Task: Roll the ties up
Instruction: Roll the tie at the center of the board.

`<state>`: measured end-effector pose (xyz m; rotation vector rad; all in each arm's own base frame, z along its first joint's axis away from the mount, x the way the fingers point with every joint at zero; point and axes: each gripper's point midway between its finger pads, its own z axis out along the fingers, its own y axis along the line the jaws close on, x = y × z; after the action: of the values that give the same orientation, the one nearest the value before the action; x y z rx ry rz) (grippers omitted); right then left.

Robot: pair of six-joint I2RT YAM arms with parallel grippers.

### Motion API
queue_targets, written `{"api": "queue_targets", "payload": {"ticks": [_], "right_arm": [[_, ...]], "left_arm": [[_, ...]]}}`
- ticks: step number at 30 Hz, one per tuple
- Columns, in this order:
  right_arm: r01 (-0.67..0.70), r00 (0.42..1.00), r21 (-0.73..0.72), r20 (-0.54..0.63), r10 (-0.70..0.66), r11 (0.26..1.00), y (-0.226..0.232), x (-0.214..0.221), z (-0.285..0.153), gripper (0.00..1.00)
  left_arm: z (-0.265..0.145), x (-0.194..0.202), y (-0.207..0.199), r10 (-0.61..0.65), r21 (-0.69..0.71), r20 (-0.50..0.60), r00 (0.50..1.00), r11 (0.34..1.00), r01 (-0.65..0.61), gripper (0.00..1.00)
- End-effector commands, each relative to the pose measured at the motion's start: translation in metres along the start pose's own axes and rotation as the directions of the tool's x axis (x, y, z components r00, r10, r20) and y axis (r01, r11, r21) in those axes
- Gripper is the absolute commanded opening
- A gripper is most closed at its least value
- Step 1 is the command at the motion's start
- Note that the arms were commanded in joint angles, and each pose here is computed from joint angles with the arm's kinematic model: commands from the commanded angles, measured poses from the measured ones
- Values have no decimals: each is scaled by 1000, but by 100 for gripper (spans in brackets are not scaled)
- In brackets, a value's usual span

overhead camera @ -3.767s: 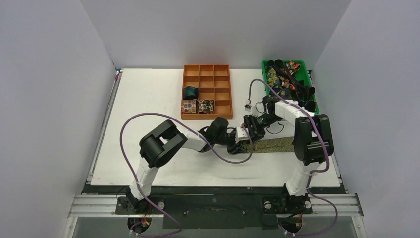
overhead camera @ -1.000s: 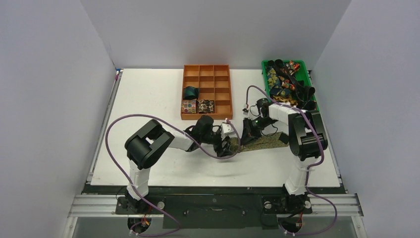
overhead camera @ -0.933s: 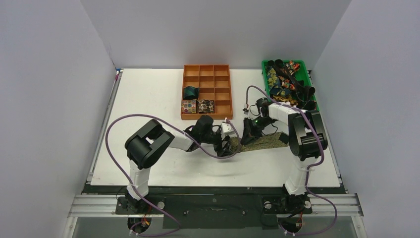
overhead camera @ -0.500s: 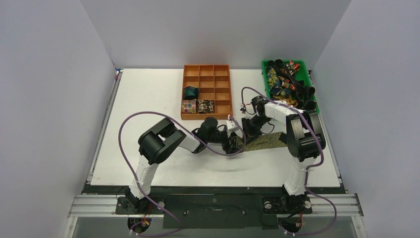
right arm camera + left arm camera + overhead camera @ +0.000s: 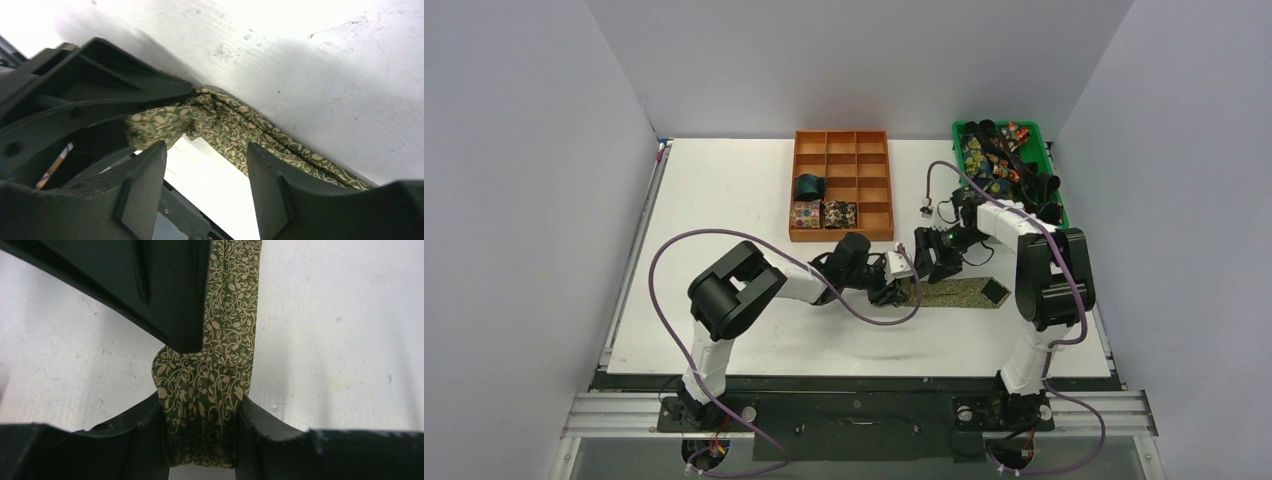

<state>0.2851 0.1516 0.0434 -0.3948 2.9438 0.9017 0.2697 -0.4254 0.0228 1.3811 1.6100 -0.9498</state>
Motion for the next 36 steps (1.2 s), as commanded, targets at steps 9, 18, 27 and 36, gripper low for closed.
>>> {"api": "queue_targets", "payload": {"ticks": [9, 18, 27, 36], "right_arm": [[17, 1000, -175, 16, -14, 984, 47, -2, 10, 47], [12, 995, 91, -104, -2, 996, -19, 25, 19, 0], [45, 992, 312, -127, -6, 949, -58, 27, 8, 0], [59, 988, 373, -154, -2, 926, -66, 22, 15, 0]], "left_arm": [[-20, 80, -19, -14, 32, -345, 938, 999, 27, 35], [-18, 56, -13, -54, 19, -257, 965, 998, 61, 61], [-17, -17, -3, -20, 28, 2, 1000, 999, 20, 79], [2, -48, -11, 31, 96, 169, 985, 994, -48, 85]]}}
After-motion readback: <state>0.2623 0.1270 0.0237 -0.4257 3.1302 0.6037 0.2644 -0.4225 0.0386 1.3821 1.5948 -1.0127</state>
